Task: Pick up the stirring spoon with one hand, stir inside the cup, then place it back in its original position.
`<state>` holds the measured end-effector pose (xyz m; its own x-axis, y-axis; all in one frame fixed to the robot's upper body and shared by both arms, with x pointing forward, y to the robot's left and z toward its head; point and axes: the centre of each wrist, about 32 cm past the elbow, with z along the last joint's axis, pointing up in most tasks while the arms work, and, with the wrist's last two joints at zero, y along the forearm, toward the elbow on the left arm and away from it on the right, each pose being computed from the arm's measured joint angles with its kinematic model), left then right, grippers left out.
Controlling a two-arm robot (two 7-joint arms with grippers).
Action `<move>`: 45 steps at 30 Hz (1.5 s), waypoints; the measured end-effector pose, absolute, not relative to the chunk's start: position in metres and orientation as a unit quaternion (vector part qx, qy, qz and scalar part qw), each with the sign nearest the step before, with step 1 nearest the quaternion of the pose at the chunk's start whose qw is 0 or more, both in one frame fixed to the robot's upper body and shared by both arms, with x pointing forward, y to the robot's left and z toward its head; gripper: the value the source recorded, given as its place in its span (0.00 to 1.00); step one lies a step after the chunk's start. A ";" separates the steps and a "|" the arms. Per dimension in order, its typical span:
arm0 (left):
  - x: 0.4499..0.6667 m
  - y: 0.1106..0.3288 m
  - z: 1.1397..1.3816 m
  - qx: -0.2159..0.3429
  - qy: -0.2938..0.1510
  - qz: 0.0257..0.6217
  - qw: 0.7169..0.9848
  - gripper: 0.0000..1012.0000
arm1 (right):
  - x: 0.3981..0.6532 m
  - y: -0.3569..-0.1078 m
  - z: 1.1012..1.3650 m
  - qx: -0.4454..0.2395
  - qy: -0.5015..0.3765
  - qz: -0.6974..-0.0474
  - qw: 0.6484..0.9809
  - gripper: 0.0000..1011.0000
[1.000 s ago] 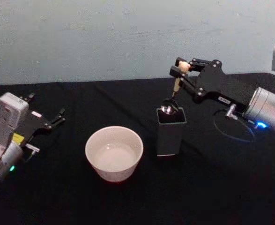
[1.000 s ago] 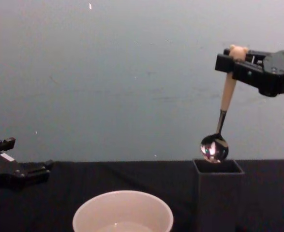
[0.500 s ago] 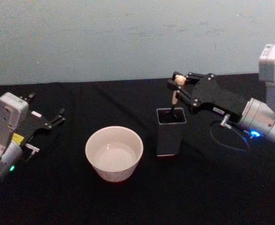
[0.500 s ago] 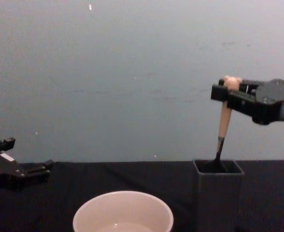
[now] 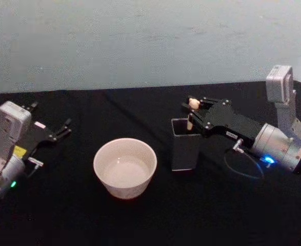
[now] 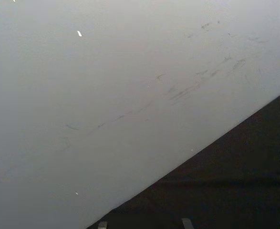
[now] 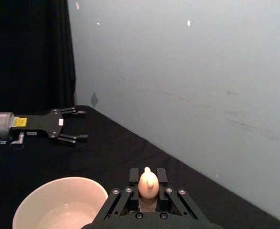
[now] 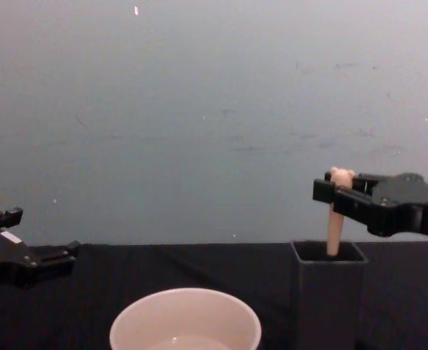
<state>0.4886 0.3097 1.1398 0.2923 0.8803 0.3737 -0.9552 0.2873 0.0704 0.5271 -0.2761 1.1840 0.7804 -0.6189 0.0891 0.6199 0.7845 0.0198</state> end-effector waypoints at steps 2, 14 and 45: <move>0.489 0.310 1.140 0.142 -0.132 0.580 0.791 0.99 | 0.525 -0.274 1.181 -0.005 -0.038 -0.335 0.941 0.21; 0.489 0.310 1.140 0.142 -0.132 0.580 0.791 0.99 | 0.520 -0.268 1.165 -0.019 -0.009 -0.359 0.933 0.21; 0.489 0.310 1.140 0.141 -0.132 0.580 0.791 0.99 | 0.520 -0.266 1.159 -0.033 0.002 -0.361 0.932 0.37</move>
